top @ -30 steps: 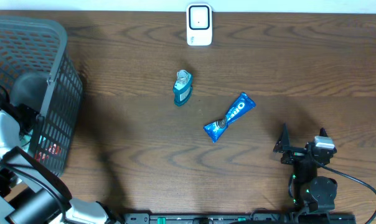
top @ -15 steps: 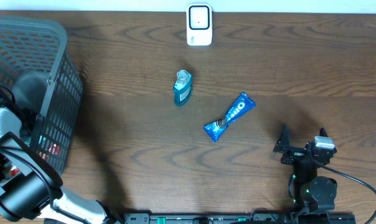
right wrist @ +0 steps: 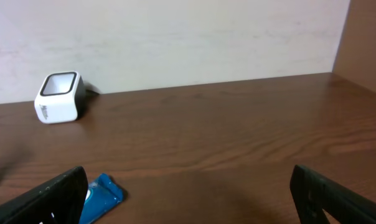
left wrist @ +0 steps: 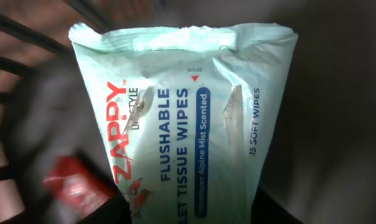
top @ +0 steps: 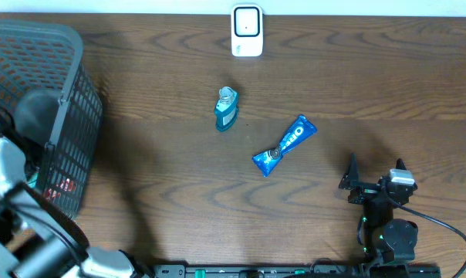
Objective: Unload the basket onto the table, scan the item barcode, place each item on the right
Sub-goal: 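Reach the left gripper into the basket and grasp the mint-green wipes pack, then carry the wipes pack out and place it below the bottle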
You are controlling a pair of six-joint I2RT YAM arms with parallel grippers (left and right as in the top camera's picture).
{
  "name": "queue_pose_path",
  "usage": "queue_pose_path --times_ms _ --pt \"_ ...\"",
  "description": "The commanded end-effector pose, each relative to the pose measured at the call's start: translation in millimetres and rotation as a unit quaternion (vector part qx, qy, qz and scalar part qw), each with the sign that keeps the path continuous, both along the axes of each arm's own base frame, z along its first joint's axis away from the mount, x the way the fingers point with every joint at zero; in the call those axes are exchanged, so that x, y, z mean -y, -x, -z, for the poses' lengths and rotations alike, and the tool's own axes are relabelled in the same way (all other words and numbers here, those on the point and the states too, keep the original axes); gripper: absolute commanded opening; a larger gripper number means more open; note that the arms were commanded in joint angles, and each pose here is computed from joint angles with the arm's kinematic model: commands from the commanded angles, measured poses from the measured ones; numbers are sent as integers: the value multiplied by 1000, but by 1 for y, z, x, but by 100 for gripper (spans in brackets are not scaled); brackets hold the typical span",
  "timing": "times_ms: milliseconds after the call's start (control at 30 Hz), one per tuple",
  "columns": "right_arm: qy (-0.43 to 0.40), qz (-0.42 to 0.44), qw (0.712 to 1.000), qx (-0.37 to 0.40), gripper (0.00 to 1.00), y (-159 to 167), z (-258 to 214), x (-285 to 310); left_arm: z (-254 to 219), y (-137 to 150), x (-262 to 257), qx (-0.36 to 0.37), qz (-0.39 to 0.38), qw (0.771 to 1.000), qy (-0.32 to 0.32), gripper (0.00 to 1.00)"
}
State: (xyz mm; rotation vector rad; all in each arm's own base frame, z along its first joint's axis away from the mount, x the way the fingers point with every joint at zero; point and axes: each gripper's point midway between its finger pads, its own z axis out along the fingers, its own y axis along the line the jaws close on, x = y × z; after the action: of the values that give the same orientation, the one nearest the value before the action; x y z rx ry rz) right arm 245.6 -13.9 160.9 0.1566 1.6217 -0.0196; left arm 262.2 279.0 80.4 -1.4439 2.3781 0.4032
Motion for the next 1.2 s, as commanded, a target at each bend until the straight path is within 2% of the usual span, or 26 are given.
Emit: queue_pose_path --times_ms 0,133,267,333,467,567,633,900,967,1167 --pt "7 -3 1000 0 99 0 0 -2 -77 0 -5 74 -3 994 -75 42" --pt "7 -3 1000 -1 99 0 1 -2 -169 9 13 188 -2 972 -141 42" --pt "7 -4 1000 -2 99 0 1 -2 -239 15 68 316 68 936 -138 42" --pt "7 -4 1000 -2 99 0 1 -2 -269 17 104 383 114 909 -122 42" --pt "7 -4 1000 -2 99 0 1 -2 -325 27 196 503 240 827 -71 42" --pt "7 -4 1000 -2 99 0 1 -2 -340 37 250 539 318 780 -18 42" --pt "7 -4 1000 -2 99 0 1 -2 -342 41 277 543 363 757 14 42" --pt "7 -4 1000 -2 99 0 1 -2 -300 27 345 468 492 723 124 42" --pt "7 -4 1000 -2 99 0 1 -2 -281 18 358 432 514 728 138 42" --pt "7 -4 1000 -2 99 0 1 -2 -208 -8 399 285 554 770 141 42"
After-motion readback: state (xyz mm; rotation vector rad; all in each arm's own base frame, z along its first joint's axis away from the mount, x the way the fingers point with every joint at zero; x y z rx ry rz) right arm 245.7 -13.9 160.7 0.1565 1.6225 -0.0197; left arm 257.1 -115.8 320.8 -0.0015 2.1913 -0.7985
